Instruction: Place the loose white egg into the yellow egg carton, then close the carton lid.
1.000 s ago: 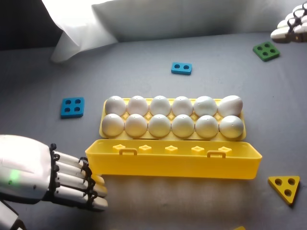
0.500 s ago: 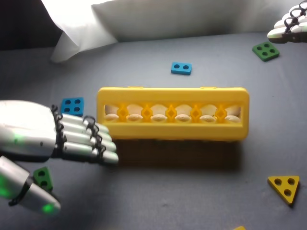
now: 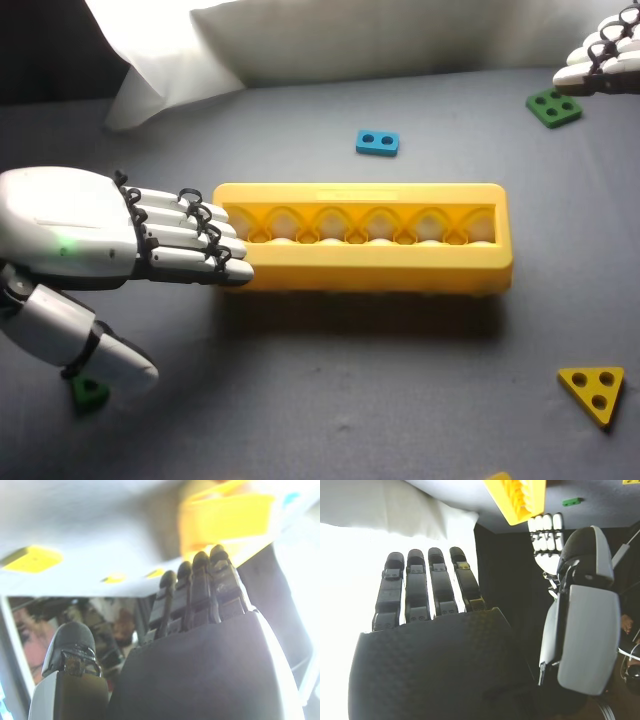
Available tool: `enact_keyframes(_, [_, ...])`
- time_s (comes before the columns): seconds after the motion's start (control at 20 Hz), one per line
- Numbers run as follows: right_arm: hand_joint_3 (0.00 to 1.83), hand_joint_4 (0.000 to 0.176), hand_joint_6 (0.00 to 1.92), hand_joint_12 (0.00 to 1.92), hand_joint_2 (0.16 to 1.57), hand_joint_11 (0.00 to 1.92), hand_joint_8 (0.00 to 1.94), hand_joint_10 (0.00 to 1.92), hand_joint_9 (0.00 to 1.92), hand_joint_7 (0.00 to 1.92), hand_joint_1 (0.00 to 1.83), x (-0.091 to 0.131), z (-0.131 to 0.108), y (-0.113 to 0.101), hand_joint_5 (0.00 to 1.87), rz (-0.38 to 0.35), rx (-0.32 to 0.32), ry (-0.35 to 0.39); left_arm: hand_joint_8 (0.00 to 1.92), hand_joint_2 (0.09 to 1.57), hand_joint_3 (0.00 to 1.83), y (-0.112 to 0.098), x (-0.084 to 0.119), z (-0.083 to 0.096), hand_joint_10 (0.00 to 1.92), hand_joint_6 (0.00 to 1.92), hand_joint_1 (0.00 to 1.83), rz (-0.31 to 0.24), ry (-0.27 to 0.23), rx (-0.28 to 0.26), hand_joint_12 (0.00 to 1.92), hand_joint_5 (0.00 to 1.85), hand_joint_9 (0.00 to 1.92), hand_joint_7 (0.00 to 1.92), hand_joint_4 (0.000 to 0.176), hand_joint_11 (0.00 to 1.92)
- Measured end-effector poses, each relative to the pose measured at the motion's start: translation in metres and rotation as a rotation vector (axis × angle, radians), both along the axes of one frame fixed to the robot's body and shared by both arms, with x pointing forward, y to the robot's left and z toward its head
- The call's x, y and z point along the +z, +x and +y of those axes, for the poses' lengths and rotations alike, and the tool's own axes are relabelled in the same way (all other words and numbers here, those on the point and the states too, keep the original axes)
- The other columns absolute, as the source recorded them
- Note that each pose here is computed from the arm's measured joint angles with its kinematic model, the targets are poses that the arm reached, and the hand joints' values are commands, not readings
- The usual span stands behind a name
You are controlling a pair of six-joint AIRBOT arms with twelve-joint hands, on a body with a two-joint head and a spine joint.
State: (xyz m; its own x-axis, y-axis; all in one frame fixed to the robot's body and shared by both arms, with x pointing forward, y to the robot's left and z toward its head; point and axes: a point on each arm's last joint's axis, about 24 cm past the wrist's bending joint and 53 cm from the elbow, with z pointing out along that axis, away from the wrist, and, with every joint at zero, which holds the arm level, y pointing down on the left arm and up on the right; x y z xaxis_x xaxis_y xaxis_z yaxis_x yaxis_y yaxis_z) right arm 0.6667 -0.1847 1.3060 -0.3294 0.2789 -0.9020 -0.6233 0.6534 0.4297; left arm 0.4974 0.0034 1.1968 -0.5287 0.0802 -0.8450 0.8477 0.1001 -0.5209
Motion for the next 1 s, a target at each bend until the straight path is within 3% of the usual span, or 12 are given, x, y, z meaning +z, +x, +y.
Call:
enact_keyframes(0.3, [0.01, 0.0, 0.0, 0.0, 0.93, 0.0, 0.0, 0.0, 0.0, 0.0, 0.29, 0.0, 0.001, -0.001, 0.02, 0.009, 0.003, 0.009, 0.0, 1.21, 0.0, -0.001, -0.003, 0.0, 0.0, 0.0, 0.0, 0.01, 0.003, 0.002, 0.0, 0.0, 0.0, 0.0, 0.0, 0.0])
enact_keyframes(0.45, [0.0, 0.0, 0.0, 0.0, 0.92, 0.0, 0.0, 0.0, 0.0, 0.0, 0.27, 0.0, 0.002, -0.001, 0.03, 0.01, 0.006, 0.009, 0.0, 1.2, 0.0, 0.0, 0.003, 0.001, 0.0, 0.0, 0.0, -0.013, -0.004, -0.002, 0.0, 0.0, 0.0, 0.0, 0.0, 0.0])
enact_keyframes(0.65, [0.01, 0.0, 0.0, 0.0, 0.93, 0.0, 0.0, 0.0, 0.0, 0.0, 0.27, 0.0, 0.004, -0.003, 0.02, 0.013, 0.012, 0.012, 0.0, 1.21, 0.0, 0.015, 0.038, 0.019, 0.0, 0.0, 0.0, -0.029, -0.096, 0.045, 0.0, 0.0, 0.0, 0.0, 0.0, 0.0])
enact_keyframes(0.75, [0.0, 0.0, 0.0, 0.0, 0.93, 0.0, 0.0, 0.0, 0.0, 0.0, 0.29, 0.0, 0.003, -0.003, 0.01, 0.013, 0.011, 0.012, 0.0, 1.2, 0.0, 0.017, 0.048, 0.037, 0.0, 0.0, 0.0, -0.041, -0.112, 0.061, 0.0, 0.0, 0.0, 0.0, 0.0, 0.0])
enact_keyframes(0.85, [0.0, 0.0, 0.01, 0.0, 0.93, 0.0, 0.0, 0.0, 0.0, 0.0, 0.31, 0.0, 0.002, -0.003, 0.05, 0.013, 0.008, 0.012, 0.0, 1.2, 0.0, 0.006, 0.044, 0.051, 0.0, 0.0, 0.0, -0.086, -0.074, 0.024, 0.0, 0.0, 0.0, 0.0, 0.0, 0.0])
enact_keyframes(0.95, [0.01, 0.0, 0.01, 0.0, 0.95, 0.0, 0.0, 0.0, 0.0, 0.0, 0.34, 0.0, 0.004, -0.004, 0.04, 0.014, 0.016, 0.012, 0.0, 1.22, 0.01, -0.018, 0.036, 0.066, 0.0, 0.0, 0.0, -0.153, -0.022, -0.064, 0.0, 0.0, 0.0, 0.0, 0.0, 0.0])
enact_keyframes(1.0, [0.01, 0.0, 0.01, 0.0, 0.95, 0.0, 0.0, 0.0, 0.0, 0.0, 0.34, 0.0, 0.005, -0.005, 0.04, 0.014, 0.019, 0.011, 0.0, 1.22, 0.01, -0.026, 0.033, 0.072, 0.0, 0.0, 0.0, -0.158, -0.007, -0.088, 0.0, 0.0, 0.0, 0.0, 0.0, 0.0])
